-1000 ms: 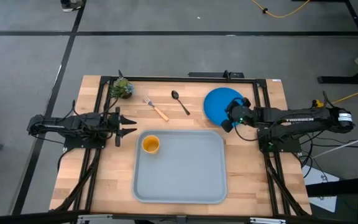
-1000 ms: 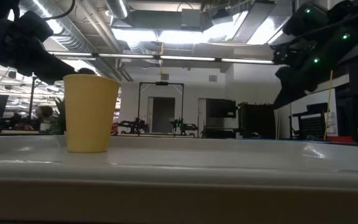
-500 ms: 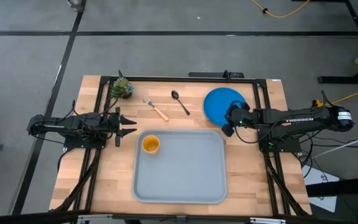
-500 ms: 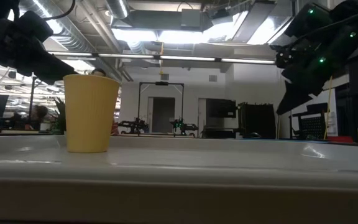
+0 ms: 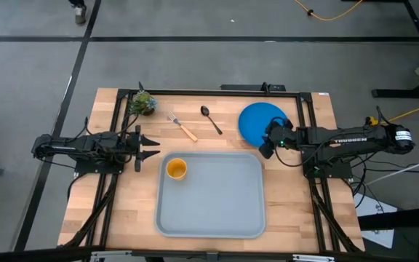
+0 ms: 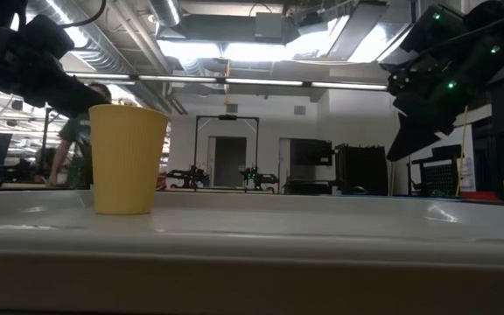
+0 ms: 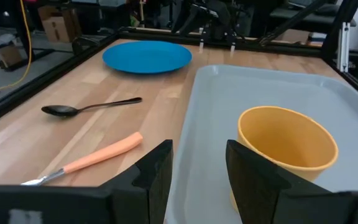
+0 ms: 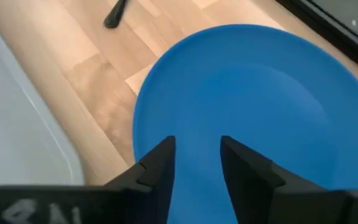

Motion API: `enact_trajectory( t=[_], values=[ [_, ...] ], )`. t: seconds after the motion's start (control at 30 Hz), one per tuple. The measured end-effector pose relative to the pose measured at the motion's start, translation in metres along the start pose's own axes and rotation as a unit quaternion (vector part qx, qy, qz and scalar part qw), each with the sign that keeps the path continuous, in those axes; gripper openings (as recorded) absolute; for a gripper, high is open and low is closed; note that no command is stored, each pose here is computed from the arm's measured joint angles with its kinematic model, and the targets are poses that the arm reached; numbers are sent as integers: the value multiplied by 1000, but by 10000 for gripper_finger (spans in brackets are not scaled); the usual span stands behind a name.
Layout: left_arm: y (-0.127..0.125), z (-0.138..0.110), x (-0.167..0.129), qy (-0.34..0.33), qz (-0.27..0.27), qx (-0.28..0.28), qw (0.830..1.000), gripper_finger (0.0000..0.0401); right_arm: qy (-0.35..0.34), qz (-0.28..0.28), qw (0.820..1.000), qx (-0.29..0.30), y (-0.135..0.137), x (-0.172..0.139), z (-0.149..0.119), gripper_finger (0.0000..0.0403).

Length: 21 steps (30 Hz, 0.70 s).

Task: Pick and place plate/cup/fork/spoon on tray
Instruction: Put the blue plate on the gray tray to the bottom right of the yellow cup

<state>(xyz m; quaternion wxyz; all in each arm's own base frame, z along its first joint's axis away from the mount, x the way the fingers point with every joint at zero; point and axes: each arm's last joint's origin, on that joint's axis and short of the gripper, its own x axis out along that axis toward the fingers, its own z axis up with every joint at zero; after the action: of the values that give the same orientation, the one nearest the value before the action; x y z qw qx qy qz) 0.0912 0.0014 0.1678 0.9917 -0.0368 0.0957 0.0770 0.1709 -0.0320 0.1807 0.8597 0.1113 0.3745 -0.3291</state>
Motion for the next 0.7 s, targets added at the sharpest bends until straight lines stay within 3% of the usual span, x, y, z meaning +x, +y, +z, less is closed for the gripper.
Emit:
enact_trajectory(
  t=[0.2,0.37,0.5,0.7],
  values=[
    [0,0,0,0,0,11,1000,143,0,-6,1000,-12,0,0,0,133],
    [0,0,0,0,0,11,1000,143,15,-26,993,-110,-3,0,-4,133],
    [0,0,0,0,0,11,1000,143,55,-4,984,-172,-4,0,-10,133],
    [0,0,0,2,0,11,1000,143,87,30,977,-192,1,7,-14,133]
  ],
)
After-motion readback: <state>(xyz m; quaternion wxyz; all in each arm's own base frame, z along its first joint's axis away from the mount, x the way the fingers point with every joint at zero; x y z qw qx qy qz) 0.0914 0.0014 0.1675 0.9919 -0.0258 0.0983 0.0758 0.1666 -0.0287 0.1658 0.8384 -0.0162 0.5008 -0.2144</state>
